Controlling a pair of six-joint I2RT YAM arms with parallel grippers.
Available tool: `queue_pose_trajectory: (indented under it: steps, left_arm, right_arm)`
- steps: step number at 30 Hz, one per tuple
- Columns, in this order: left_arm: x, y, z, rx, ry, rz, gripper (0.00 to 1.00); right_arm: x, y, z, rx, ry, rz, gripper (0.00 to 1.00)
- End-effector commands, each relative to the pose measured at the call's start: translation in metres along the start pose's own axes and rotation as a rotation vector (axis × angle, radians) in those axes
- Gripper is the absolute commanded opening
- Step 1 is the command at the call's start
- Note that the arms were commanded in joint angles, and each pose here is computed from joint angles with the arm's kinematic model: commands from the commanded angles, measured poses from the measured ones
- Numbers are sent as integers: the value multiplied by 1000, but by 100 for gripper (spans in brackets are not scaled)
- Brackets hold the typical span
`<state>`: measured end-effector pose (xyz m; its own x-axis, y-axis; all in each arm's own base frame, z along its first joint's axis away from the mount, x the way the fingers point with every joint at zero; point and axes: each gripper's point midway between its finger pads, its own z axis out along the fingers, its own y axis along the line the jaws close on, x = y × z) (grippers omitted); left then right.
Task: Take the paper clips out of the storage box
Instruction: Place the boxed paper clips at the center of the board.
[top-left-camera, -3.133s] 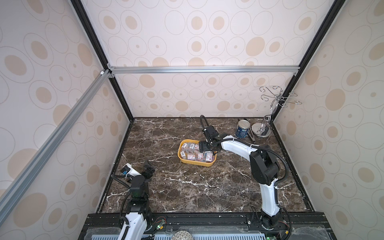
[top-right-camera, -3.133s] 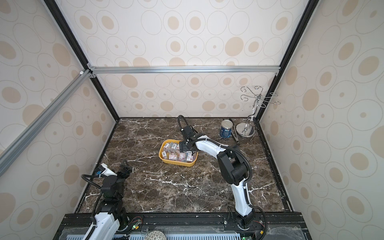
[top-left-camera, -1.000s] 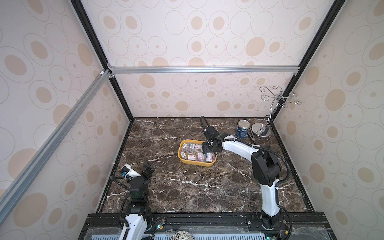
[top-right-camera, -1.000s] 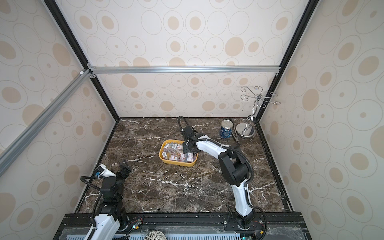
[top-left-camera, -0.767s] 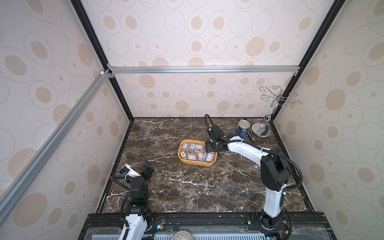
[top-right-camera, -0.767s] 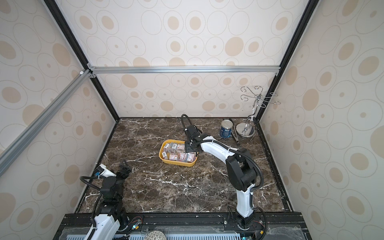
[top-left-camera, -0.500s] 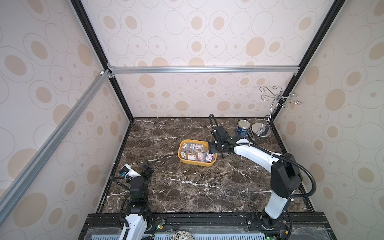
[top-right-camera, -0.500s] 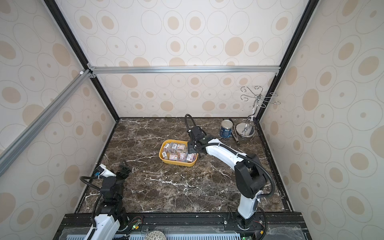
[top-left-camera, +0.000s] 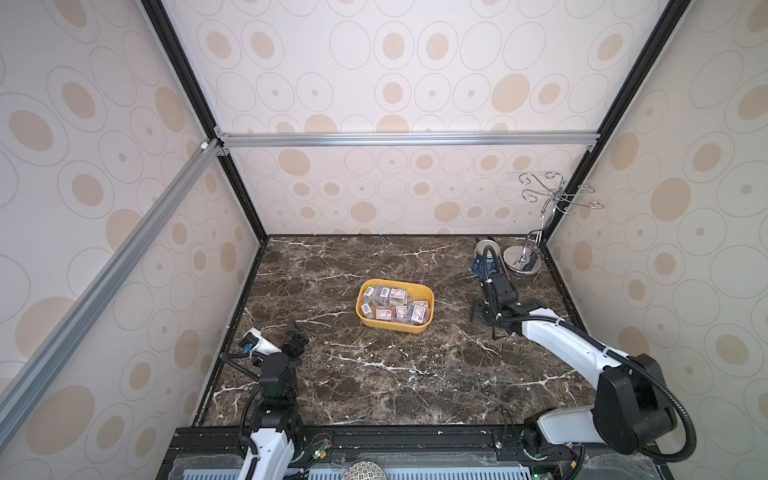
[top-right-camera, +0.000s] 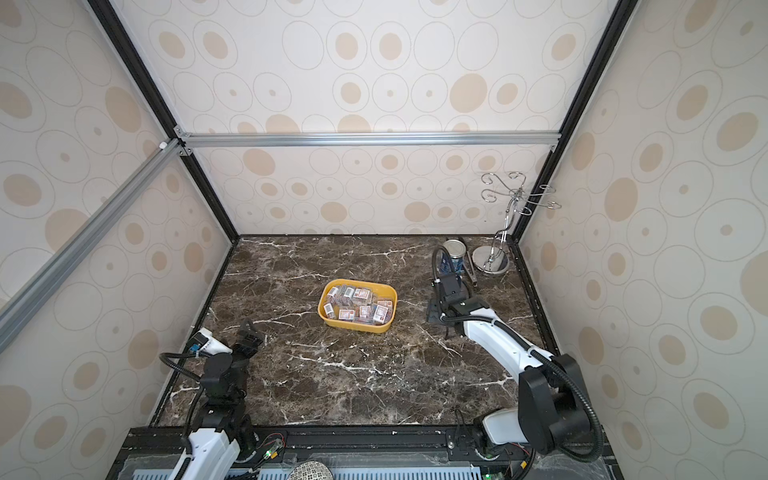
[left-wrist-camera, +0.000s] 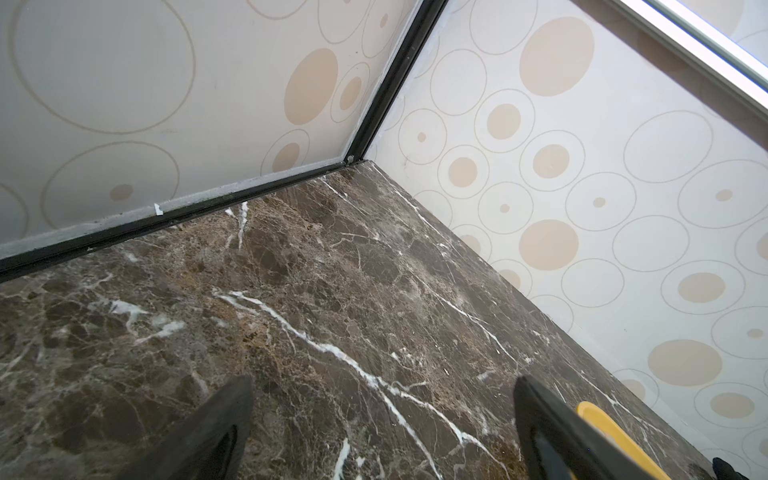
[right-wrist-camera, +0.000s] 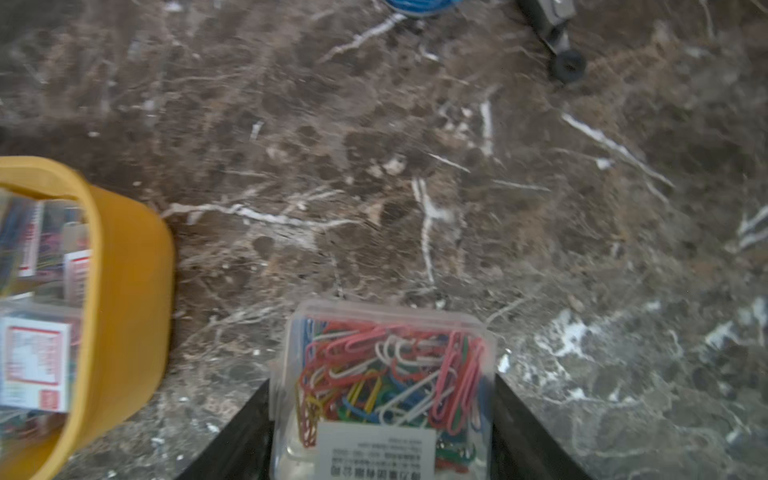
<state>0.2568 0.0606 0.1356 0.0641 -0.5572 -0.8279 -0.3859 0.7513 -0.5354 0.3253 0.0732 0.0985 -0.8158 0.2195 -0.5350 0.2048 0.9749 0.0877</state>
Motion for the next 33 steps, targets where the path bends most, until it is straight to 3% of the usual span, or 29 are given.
queue_pose_trajectory:
  steps: [1, 4, 8, 13, 15, 21, 26, 30, 33]
  left_arm:
    - [3, 3, 0, -11, 8, -9, 97]
    - [6, -1, 1, 12, 23, 3, 98]
    - [16, -30, 4, 144, 85, 73, 97]
    - [35, -59, 14, 154, 185, 206, 95]
    - [46, -70, 18, 179, 244, 236, 100]
    - [50, -84, 27, 171, 317, 260, 93]
    - [42, -100, 19, 223, 343, 263, 99]
    - [39, -97, 14, 195, 376, 256, 99]
    - [37, -111, 5, 277, 387, 248, 100]
  right_arm:
    - [-2, -15, 3, 15, -33, 62, 63]
    - [3, -28, 13, 41, -14, 87, 63]
    - [9, -27, 23, 36, 16, 96, 63]
    - [17, -23, 41, 23, 69, 109, 63]
    - [20, -22, 48, 22, 89, 121, 63]
    - [23, -22, 56, 26, 108, 133, 65]
    - [24, -22, 55, 21, 105, 132, 68]
    - [26, -20, 58, 16, 118, 128, 72]
    - [27, -19, 59, 18, 137, 120, 75]
